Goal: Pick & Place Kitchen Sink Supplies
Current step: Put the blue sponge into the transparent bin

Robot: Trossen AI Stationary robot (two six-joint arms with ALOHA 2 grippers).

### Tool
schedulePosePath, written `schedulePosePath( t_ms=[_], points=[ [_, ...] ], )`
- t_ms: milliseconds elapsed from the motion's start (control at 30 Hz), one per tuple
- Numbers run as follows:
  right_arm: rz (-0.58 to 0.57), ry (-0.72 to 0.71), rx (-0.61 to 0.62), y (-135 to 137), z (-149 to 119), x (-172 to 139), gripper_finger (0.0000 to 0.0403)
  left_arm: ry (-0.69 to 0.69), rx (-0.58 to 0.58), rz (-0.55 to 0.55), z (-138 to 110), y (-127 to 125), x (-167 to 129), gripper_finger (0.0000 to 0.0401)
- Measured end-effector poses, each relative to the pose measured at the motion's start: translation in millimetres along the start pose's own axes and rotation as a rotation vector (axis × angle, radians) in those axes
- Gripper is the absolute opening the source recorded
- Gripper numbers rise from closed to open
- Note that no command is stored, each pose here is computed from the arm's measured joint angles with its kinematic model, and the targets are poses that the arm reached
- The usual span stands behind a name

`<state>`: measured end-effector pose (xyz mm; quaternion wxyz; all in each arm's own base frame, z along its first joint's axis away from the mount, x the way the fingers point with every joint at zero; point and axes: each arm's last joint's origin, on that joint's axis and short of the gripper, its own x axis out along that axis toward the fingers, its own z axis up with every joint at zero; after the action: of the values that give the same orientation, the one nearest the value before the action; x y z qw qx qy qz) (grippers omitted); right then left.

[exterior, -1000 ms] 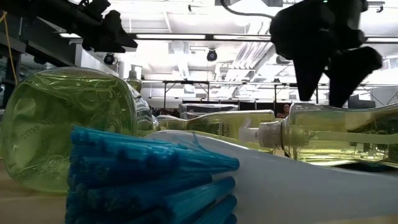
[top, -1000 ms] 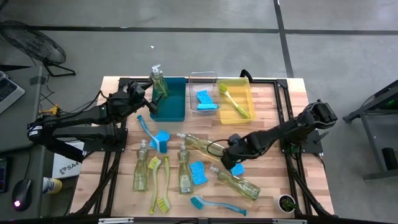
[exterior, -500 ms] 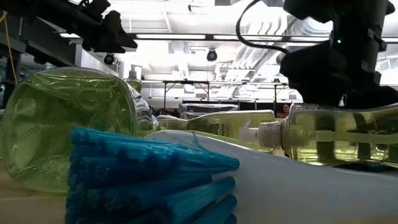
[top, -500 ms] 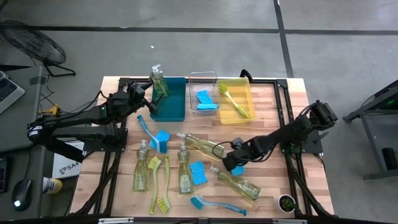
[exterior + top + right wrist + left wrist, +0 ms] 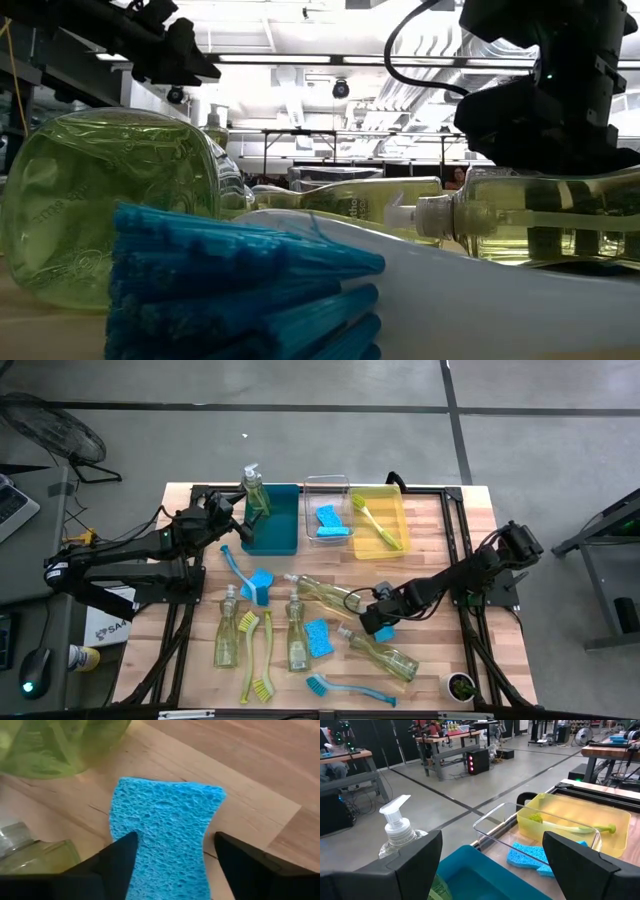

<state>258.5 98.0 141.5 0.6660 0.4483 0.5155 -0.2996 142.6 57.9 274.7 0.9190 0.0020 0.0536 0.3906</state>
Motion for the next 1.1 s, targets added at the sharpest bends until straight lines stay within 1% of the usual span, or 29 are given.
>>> schedulePosePath(
  t_ms=[267,433,833,1100],
  points=[
    [0.0,0.002,-0.002,0.0,-0.1,0.1,0.0182,0.015,0.006,0.007,-1.6,0.2,0.0,0.0339],
    [-0.004,-0.009,-0.002,-0.4,0.3,0.1,0.0154,0.015,0.005,0.009,-1.6,0.2,0.0,0.0339],
    [-0.014,-0.023,-0.014,-1.2,0.7,0.1,0.0102,0.016,0.005,0.009,-1.7,0.2,0.0,0.0339],
    [-0.015,-0.022,-0.031,-1.3,0.7,0.1,0.0043,0.02,0.007,0.008,-2.1,0.3,0.1,0.0339]
  ],
)
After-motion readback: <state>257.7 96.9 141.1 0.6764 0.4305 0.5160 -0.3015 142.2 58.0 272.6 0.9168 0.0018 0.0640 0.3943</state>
